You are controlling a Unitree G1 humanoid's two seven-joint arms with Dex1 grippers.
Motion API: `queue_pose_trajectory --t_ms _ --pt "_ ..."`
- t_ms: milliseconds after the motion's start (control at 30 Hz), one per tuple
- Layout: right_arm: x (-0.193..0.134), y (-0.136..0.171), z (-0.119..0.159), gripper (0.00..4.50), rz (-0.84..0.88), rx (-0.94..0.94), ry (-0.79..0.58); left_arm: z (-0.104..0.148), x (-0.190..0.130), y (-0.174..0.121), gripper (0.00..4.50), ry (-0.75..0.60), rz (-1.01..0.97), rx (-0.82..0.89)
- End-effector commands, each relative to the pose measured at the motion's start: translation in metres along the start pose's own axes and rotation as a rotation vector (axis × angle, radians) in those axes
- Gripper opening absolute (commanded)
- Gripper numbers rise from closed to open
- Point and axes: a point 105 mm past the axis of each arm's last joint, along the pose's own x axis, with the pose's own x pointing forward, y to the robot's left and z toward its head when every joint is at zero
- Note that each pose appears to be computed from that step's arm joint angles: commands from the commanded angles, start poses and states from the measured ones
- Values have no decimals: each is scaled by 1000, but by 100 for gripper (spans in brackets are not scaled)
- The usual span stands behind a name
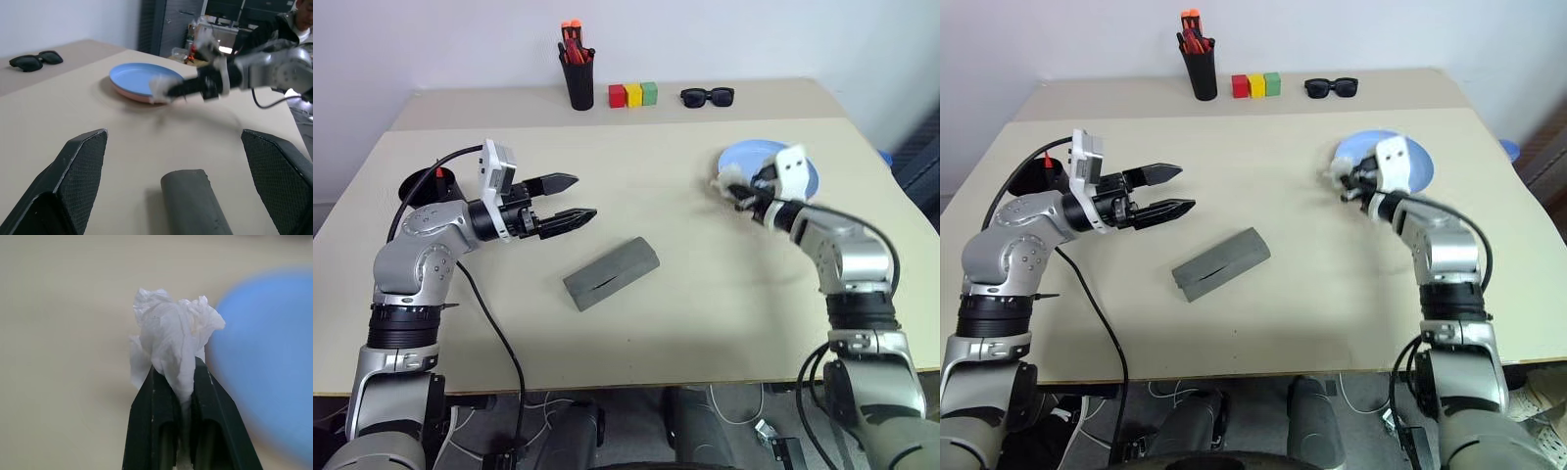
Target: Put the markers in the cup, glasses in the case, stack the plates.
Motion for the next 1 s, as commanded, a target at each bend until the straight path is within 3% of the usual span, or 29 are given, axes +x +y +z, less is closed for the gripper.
queue_pose_trajectory --t_ms 33,100,133,167,333,500,567,667,767,900,1000 --pt "1 -32 14 4 -132 -34 -51 14 -1 -1 450 -39 2 42" --pt "4 -47 7 4 -184 -16 -18 14 -1 -1 450 -39 15 48" --pt "6 -50 4 74 -198 -33 1 13 -2 -1 450 -39 20 49" --pt "7 -54 1 101 -217 -49 12 13 -3 -2 450 -38 24 48" --pt "8 -62 -4 348 -247 -123 44 10 -10 -3 450 -28 57 44" --pt "-6 -81 13 348 -314 -154 -37 8 -18 0 450 -32 101 60" --pt "-11 -75 23 348 -266 -124 -105 7 -25 2 450 -29 115 53" --pt "-23 -29 43 348 -4 -114 -253 6 -31 4 450 -22 133 81" --pt "-54 14 49 348 244 -114 -338 4 -37 6 450 -18 171 147" --pt "-88 26 52 348 387 -71 -319 -3 -44 12 450 -30 210 153" --pt "-92 25 45 348 406 -42 -231 -10 -47 14 450 -24 214 127"
